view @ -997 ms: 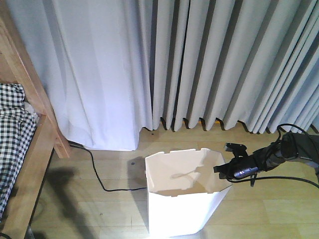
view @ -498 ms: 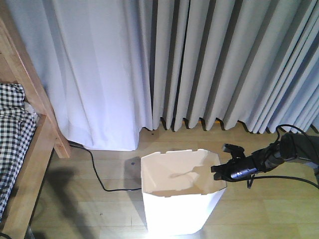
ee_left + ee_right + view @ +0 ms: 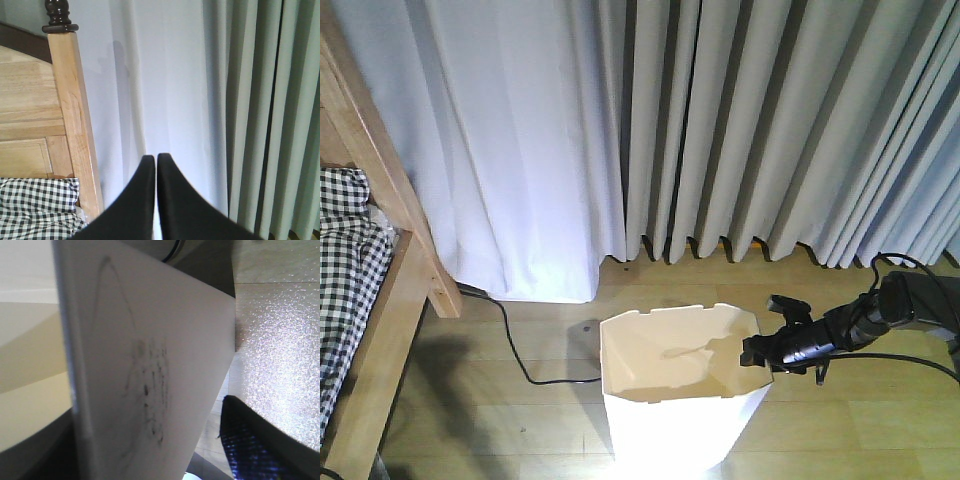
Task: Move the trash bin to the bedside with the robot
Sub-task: 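Lower the bin with the right gripper onto the floor beside the bed, then open the right gripper and lift it off the bin rim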
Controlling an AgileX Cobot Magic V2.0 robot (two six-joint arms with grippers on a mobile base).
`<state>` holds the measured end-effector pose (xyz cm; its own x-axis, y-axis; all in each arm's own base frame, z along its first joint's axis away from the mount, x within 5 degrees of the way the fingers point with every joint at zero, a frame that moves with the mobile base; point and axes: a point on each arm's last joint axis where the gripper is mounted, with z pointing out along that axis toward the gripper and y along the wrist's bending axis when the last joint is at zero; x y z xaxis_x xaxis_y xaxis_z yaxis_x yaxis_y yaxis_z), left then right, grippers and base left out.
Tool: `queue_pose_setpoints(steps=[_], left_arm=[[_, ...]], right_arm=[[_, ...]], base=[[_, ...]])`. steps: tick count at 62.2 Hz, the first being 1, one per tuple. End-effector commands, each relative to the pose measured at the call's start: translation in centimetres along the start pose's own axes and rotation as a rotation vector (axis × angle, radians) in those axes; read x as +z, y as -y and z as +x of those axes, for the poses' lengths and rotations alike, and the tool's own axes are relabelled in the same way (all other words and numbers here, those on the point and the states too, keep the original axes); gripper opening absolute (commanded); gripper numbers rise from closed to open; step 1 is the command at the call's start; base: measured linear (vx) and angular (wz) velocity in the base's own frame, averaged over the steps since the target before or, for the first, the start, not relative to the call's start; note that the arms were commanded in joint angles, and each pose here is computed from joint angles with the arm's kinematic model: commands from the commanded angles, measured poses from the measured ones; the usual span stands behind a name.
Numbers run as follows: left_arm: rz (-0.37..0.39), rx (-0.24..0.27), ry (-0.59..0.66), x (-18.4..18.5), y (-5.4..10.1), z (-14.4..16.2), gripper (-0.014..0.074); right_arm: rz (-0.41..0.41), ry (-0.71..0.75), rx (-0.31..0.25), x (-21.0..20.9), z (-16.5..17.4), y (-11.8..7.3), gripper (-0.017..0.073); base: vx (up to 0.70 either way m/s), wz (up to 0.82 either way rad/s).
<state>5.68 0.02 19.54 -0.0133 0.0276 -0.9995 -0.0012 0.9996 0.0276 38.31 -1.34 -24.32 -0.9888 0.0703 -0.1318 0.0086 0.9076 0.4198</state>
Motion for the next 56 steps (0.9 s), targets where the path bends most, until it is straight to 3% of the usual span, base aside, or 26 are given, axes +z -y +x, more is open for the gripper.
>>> queue_pose_setpoints(steps=[1,13,17,22,26,34,45,56], left_arm=[[0.007,-0.023,0.077,-0.1,0.0,-0.4,-0.0006],[0.007,-0.023,0.077,-0.1,0.0,-0.4,-0.0006],[0.007,-0.023,0.077,-0.1,0.0,-0.4,-0.0006],[0.007,-0.023,0.077,-0.1,0.0,-0.4,-0.0006],[0.007,-0.023,0.077,-0.1,0.0,-0.4,-0.0006],[0.007,-0.023,0.077,-0.1,0.0,-0.4,-0.0006],[0.007,-0.023,0.077,-0.1,0.0,-0.4,-0.0006],[0.007,-0.023,0.077,-0.1,0.0,-0.4,-0.0006]], right_arm=[[-0.061,0.042,-0.022,-2.0,-2.4,-1.2,0.0512],[-0.064,0.059,-0.129,-3.7,-3.9,-2.0,0.0512],[-0.025,0.067,-0.128,-4.6,-4.0,-2.1,0.0512],[0.068,0.096,-0.079,-6.0,-3.8,-2.0,0.0512],[0.119,0.101,-0.095,-7.5,-3.3,-2.3,0.0512],[0.103,0.104,-0.198,-10.8,-2.7,-4.1,0.0512],[0.161,0.201,-0.169,-16.7,-2.7,-6.4,0.0512],[0.184,0.289,-0.252,-23.6,-2.2,-9.7,0.0512]], base=[[0.0,0.0],[0.0,0.0],[0.0,0.0],[0.0,0.0],[0.0,0.0],[0.0,0.0],[0.0,0.0],[0.0,0.0]])
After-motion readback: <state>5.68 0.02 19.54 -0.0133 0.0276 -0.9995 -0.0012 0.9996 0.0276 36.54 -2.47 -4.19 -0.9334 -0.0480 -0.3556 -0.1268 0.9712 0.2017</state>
